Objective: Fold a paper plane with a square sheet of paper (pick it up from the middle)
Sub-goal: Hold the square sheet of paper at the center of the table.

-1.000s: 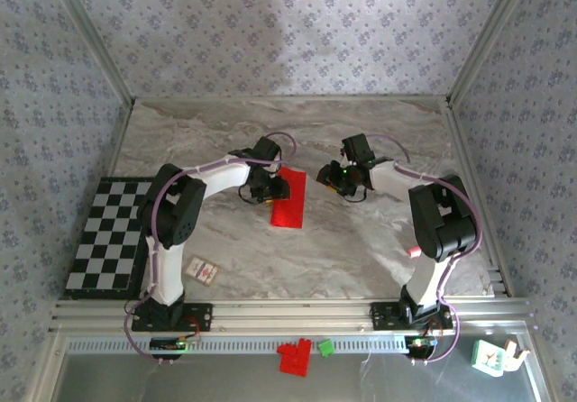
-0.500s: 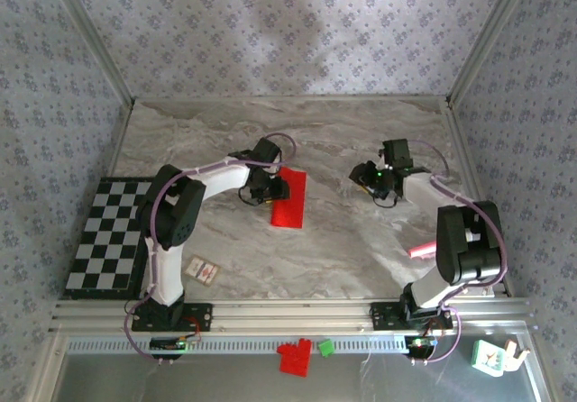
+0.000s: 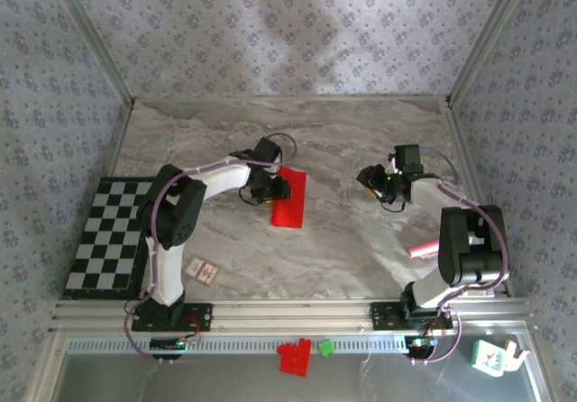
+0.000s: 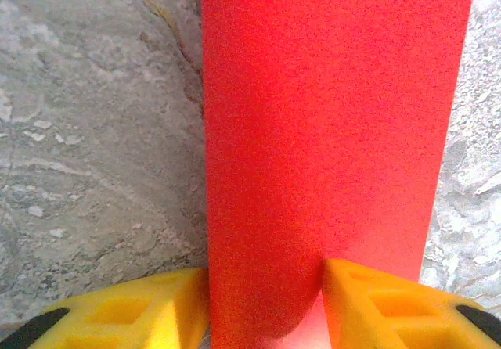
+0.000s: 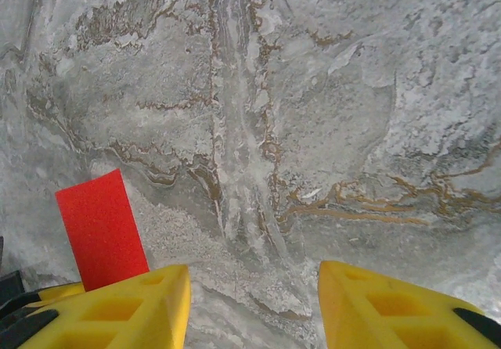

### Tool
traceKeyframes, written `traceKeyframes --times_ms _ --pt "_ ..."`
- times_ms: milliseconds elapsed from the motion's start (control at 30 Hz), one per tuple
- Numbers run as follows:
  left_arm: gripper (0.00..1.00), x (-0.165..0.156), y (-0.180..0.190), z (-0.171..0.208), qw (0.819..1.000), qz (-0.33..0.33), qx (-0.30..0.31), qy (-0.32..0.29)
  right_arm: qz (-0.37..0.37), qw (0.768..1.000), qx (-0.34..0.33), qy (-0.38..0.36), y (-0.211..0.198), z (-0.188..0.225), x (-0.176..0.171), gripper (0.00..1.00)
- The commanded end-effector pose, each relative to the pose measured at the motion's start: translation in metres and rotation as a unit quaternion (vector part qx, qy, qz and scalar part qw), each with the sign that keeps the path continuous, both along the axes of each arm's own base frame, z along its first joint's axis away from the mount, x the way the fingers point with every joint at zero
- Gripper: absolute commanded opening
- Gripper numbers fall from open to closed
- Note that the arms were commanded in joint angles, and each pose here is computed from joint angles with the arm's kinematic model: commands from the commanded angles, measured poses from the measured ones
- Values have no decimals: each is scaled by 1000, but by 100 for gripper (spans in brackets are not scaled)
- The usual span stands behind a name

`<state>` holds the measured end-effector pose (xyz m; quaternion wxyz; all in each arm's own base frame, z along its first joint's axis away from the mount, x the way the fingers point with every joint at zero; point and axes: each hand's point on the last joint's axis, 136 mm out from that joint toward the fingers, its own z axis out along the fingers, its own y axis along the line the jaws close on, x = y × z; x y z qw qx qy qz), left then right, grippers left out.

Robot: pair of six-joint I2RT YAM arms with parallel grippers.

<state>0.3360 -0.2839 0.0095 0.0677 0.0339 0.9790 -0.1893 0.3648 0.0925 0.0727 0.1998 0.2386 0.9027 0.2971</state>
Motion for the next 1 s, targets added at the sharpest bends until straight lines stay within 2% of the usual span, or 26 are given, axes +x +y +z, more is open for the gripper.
traceKeyframes --times_ms 0,200,500,667,967 --pt "46 -68 28 -86 988 -36 90 123 23 1000 11 -3 13 -3 2 48" --pt "46 -71 31 -92 986 -38 100 129 58 998 19 -5 41 -3 3 46" --pt "43 -72 35 -96 984 -23 114 134 142 989 35 6 121 -10 0 37" --pt "43 -71 35 -96 984 -24 113 133 167 984 54 17 156 -20 -2 36" --pt "44 -73 34 -99 984 -20 111 139 199 977 65 34 192 -29 -9 31"
